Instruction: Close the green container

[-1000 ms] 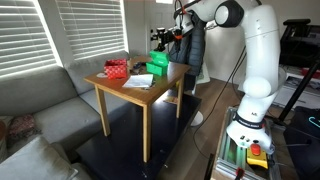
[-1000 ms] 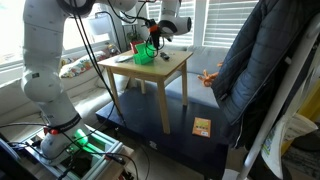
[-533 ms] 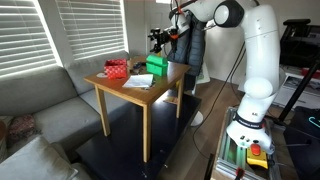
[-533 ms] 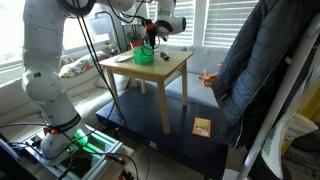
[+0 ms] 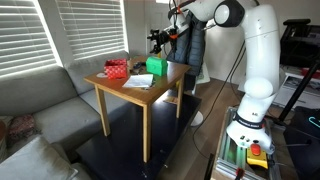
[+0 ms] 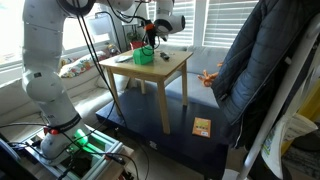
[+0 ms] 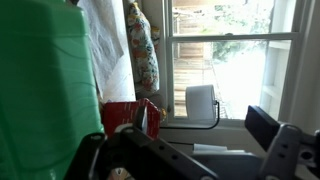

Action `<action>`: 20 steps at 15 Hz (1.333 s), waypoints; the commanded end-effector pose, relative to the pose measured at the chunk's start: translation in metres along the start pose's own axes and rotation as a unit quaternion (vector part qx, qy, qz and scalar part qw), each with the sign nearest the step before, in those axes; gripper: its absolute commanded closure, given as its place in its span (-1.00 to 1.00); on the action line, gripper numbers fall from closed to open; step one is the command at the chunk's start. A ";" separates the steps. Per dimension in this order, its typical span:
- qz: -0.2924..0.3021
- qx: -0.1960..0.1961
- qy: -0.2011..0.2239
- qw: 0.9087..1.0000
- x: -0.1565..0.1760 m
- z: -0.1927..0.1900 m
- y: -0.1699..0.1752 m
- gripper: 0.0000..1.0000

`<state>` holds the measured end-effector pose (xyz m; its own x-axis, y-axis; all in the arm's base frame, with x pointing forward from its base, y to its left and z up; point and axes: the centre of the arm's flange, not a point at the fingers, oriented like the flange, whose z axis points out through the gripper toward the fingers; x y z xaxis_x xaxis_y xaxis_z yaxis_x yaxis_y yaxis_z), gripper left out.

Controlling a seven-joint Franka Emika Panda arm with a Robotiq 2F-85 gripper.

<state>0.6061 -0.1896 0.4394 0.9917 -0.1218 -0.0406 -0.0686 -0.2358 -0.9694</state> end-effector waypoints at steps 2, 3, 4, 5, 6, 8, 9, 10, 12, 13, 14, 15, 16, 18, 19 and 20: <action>-0.065 -0.097 -0.026 0.993 -0.028 0.000 -0.043 -1.00; -0.083 -0.113 -0.032 0.990 -0.033 -0.001 -0.053 -1.00; -0.101 -0.129 -0.037 0.986 -0.039 -0.001 -0.065 -1.00; -0.117 -0.146 -0.044 0.981 -0.044 -0.002 -0.076 -1.00; -0.125 -0.170 -0.046 0.976 -0.050 -0.005 -0.086 -1.00; -0.139 -0.217 -0.053 0.965 -0.061 -0.011 -0.102 -1.00; -0.146 -0.241 -0.052 0.958 -0.068 -0.016 -0.109 -1.00; -0.153 -0.266 -0.053 0.950 -0.075 -0.020 -0.116 -1.00; -0.170 -0.312 -0.051 0.933 -0.087 -0.029 -0.132 -1.00; -0.180 -0.334 -0.053 0.924 -0.096 -0.032 -0.141 -1.00; -0.187 -0.357 -0.054 0.913 -0.102 -0.036 -0.148 -1.00; -0.186 -0.384 -0.054 0.903 -0.110 -0.039 -0.155 -1.00; -0.181 -0.411 -0.057 0.892 -0.117 -0.044 -0.161 -1.00; -0.178 -0.463 -0.060 0.866 -0.127 -0.051 -0.170 -1.00; -0.177 -0.489 -0.061 0.852 -0.131 -0.054 -0.173 -1.00; -0.172 -0.512 -0.061 0.839 -0.134 -0.057 -0.173 -1.00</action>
<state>0.5018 -0.1956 0.6277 0.9675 0.2079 0.1443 0.2462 -0.9050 -0.3470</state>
